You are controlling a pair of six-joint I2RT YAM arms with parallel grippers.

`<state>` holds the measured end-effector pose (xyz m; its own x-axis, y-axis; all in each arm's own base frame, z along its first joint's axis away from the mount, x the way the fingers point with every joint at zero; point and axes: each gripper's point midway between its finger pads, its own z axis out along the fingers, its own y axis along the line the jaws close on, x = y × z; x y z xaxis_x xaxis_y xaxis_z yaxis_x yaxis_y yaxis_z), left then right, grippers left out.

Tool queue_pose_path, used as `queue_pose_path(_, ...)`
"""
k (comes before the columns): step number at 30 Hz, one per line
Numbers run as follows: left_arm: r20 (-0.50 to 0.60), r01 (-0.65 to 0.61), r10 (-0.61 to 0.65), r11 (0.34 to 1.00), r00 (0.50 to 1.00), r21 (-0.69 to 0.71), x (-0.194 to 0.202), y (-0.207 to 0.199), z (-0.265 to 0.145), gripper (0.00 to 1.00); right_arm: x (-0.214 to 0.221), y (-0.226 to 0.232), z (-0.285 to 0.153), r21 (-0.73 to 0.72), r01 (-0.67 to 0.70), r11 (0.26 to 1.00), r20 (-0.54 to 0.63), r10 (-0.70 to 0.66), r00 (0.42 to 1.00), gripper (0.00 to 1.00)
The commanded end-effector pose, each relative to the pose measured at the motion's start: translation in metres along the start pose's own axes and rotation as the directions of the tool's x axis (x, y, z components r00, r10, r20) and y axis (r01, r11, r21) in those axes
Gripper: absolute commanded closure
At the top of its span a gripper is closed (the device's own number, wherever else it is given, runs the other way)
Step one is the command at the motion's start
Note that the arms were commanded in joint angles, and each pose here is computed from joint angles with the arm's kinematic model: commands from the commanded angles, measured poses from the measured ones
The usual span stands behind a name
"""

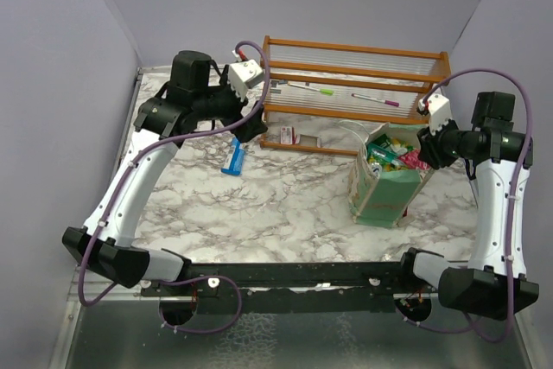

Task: Place the snacks into the paper bag
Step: Place the snack in the paper bag.

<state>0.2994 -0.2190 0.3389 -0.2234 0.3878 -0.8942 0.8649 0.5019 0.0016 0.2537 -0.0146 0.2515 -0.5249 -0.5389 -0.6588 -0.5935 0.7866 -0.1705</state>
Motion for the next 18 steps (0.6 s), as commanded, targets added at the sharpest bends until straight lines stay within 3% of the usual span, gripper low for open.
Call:
queue_pose_path(1, 0.038, 0.069, -0.068, 0.997, 0.997, -0.042, 0.003, 0.009, -0.009, 0.11, -0.007, 0.001, 0.004, -0.016, 0.005, 1.0, 0.03, -0.004, 1.0, 0.64)
queue_pose_path(9, 0.004, 0.135, -0.136, 0.98, 0.991, -0.145, 0.031, 0.032, -0.006, 0.11, -0.025, 0.004, -0.003, -0.025, 0.013, 1.0, 0.097, -0.01, 0.995, 0.48)
queue_pose_path(12, -0.028, 0.15, -0.159, 0.967, 0.987, -0.204, 0.047, 0.044, -0.003, 0.11, -0.037, 0.008, -0.006, -0.046, 0.007, 0.999, 0.143, 0.0, 0.99, 0.35)
queue_pose_path(18, -0.096, 0.206, -0.241, 0.938, 0.966, -0.28, 0.083, 0.063, 0.004, 0.11, -0.063, 0.015, -0.012, -0.108, -0.009, 0.994, 0.232, 0.034, 0.972, 0.26)
